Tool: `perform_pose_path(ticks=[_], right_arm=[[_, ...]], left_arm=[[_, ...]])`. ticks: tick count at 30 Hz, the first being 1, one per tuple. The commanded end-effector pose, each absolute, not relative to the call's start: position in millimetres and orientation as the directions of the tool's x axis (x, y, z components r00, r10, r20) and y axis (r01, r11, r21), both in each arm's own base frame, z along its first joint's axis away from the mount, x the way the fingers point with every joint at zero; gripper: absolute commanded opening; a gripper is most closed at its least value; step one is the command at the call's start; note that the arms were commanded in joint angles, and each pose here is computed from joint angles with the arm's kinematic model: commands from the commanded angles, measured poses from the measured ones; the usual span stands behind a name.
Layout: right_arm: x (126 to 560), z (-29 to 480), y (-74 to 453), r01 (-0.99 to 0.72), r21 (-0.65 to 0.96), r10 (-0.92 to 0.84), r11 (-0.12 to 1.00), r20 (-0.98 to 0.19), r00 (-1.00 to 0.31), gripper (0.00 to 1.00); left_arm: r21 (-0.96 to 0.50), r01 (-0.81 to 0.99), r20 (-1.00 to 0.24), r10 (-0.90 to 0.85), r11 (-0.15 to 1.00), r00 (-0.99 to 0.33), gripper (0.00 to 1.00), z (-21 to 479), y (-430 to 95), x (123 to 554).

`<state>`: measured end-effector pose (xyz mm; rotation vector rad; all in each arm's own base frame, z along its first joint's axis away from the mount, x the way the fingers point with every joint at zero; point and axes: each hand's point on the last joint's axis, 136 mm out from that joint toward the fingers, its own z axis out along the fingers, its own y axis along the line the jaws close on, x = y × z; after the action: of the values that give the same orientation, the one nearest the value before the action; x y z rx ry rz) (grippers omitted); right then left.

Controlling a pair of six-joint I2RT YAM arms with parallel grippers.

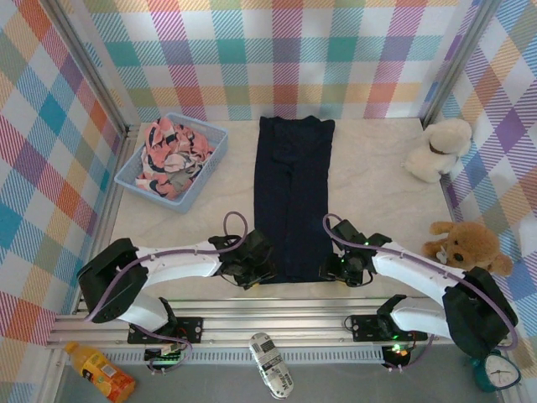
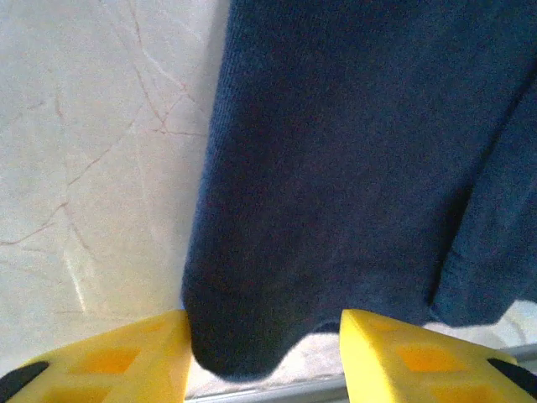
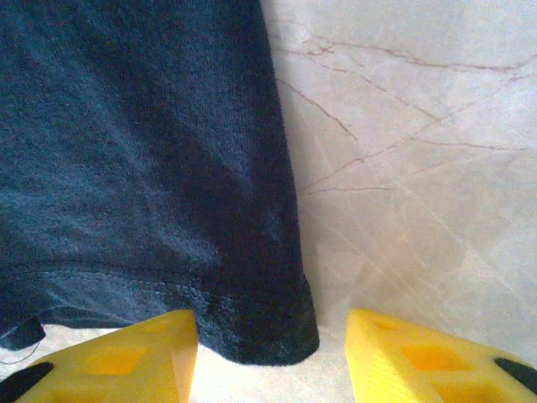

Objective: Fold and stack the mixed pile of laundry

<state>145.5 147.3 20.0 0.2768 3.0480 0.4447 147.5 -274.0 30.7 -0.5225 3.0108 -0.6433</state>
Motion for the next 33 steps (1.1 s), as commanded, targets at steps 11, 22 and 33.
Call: perform_pose_path(ticks=[11, 22, 33], right_arm=[[148, 21, 160, 0.161, 0.336, 0.172, 0.928, -0.002, -0.985, 0.00], [96, 44, 143, 0.274, 0.407, 0.252, 0.871, 0.107, -0.962, 0.00], [172, 98, 163, 0.212, 0.505, 0.270, 0.837, -0.045, -0.962, 0.00]], left_arm=[[-0.341, -0.299, 0.010, -0.314, 0.891, -0.949, 0.00, 29, -267, 148], [-0.370, -0.302, -0.044, -0.341, 0.879, -0.939, 0.00, 67, -252, 149], [-0.429, -0.282, -0.150, -0.375, 0.858, -0.915, 0.00, 117, -273, 220]])
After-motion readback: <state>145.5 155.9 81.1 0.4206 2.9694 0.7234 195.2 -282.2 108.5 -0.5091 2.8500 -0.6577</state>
